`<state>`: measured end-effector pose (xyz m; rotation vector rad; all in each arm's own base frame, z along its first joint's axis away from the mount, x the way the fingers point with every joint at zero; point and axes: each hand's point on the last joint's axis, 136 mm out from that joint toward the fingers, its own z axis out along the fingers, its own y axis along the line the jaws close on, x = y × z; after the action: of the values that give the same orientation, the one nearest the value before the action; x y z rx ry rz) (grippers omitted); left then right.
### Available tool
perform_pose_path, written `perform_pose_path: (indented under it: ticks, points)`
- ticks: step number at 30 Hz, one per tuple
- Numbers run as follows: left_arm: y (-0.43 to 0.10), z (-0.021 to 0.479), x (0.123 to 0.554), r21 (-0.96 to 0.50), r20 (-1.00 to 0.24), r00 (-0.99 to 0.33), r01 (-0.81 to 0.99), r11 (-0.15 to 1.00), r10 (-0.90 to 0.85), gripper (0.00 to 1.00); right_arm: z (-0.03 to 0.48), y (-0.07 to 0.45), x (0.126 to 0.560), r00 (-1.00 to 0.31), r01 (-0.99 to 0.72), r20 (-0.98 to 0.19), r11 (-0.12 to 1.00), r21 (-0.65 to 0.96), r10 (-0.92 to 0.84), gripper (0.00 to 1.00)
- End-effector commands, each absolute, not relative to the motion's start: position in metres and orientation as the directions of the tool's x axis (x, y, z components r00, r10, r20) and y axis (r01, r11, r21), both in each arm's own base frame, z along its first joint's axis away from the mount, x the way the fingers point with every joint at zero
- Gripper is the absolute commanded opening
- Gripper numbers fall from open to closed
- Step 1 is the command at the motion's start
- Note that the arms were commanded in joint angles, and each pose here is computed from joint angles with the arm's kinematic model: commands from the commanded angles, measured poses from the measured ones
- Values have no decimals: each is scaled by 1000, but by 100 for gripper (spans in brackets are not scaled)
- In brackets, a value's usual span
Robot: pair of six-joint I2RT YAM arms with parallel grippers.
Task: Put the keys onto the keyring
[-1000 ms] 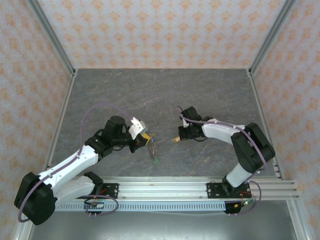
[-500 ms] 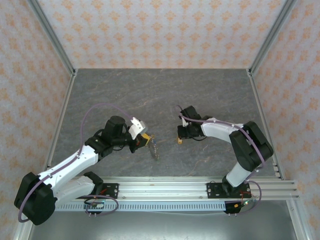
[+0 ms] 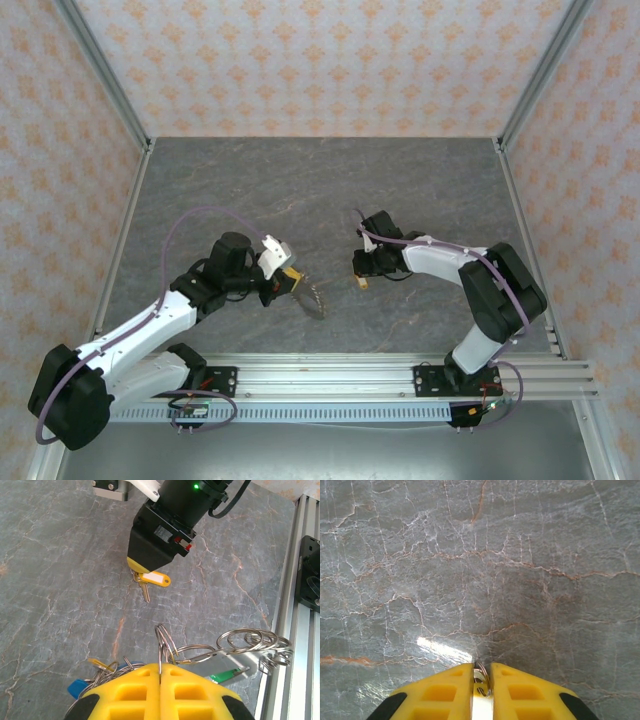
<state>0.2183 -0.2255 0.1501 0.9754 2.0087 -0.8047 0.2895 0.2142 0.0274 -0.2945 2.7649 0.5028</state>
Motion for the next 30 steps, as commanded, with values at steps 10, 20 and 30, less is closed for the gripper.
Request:
perform_pose_path:
  ticks: [10, 20, 30]
  points:
    - [-231, 165, 223, -176, -855, -381, 852, 494, 353, 0, 31, 216, 295, -927, -252, -350, 914, 317, -135, 11]
    - [-231, 164, 222, -175, -853, -382, 852, 493, 357, 0, 33, 221, 297, -926, -254, -353, 908, 333, -130, 12]
    - [-232, 164, 223, -174, -853, -380, 853, 492, 357, 0, 36, 219, 298, -922, -252, -365, 912, 324, -126, 10]
